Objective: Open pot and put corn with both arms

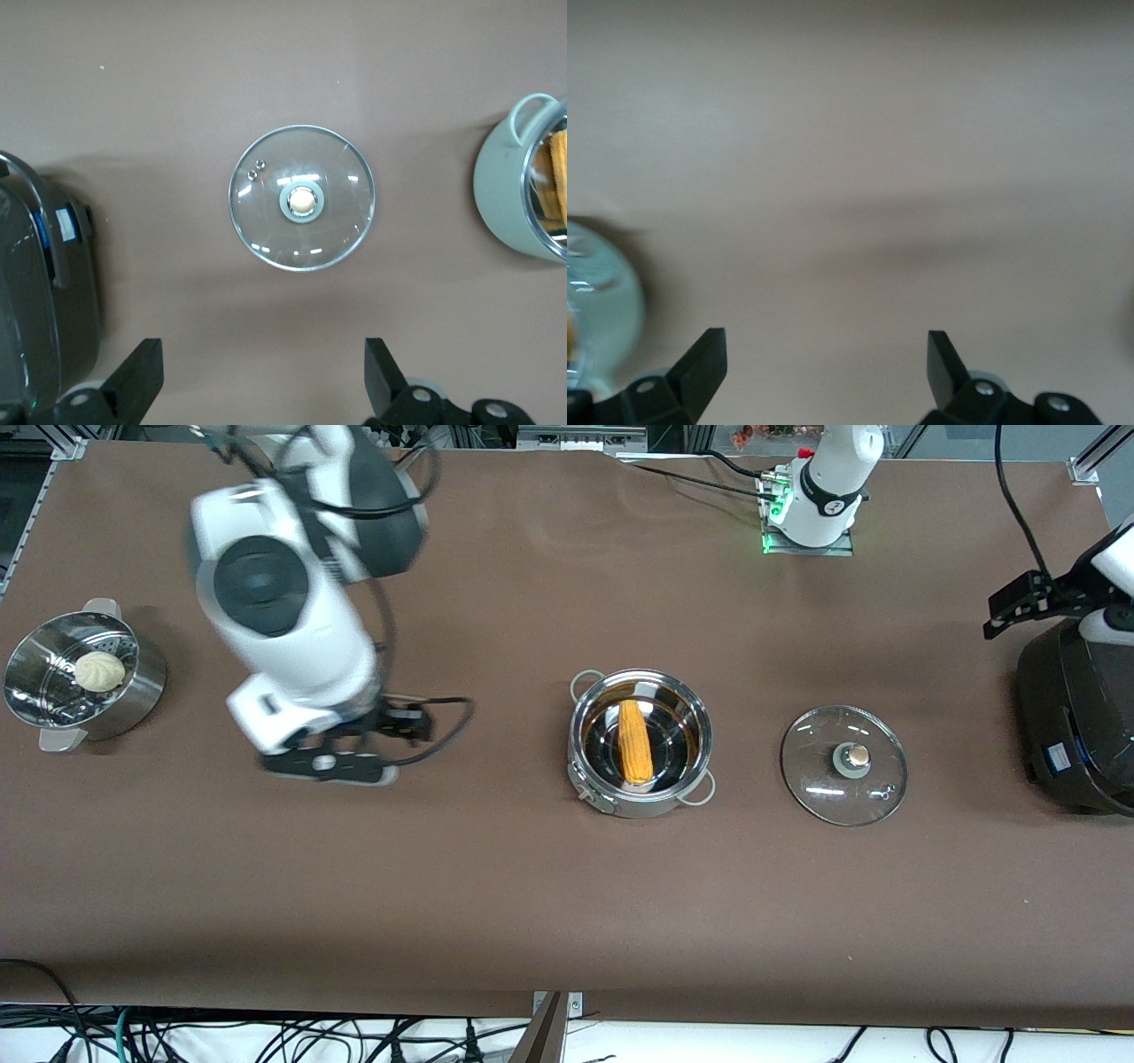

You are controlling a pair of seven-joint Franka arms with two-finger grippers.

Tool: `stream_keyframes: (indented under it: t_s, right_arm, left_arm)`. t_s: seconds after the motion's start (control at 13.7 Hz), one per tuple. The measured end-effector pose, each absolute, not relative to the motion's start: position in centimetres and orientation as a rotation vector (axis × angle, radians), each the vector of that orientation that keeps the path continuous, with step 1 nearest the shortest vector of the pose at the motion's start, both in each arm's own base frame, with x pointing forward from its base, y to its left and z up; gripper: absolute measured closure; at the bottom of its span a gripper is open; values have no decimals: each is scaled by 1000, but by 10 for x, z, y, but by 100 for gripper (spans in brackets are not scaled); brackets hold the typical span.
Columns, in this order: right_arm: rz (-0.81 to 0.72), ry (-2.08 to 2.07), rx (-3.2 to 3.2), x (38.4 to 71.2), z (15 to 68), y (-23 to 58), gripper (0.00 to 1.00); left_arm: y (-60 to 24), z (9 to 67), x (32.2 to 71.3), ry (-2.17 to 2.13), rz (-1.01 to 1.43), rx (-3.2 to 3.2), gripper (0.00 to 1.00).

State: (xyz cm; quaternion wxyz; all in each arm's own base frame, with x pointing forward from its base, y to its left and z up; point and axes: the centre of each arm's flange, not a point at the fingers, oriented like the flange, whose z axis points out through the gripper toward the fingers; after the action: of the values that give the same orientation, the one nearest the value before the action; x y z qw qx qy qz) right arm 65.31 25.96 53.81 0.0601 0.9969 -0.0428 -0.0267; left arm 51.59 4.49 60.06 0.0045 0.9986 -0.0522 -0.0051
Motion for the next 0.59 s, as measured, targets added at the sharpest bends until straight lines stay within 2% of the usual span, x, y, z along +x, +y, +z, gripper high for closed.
stream_keyframes:
  t_s: [0.37, 0.59]
  right_arm:
    - [-272, -61, 3024, 683, 539, 75, 0]
    - [-334, -102, 3025, 681, 538, 34, 0]
  left_arm:
    - [33, 629, 510, -94, -60, 3131, 0]
    - [23, 628, 514, -13, -86, 3136, 0]
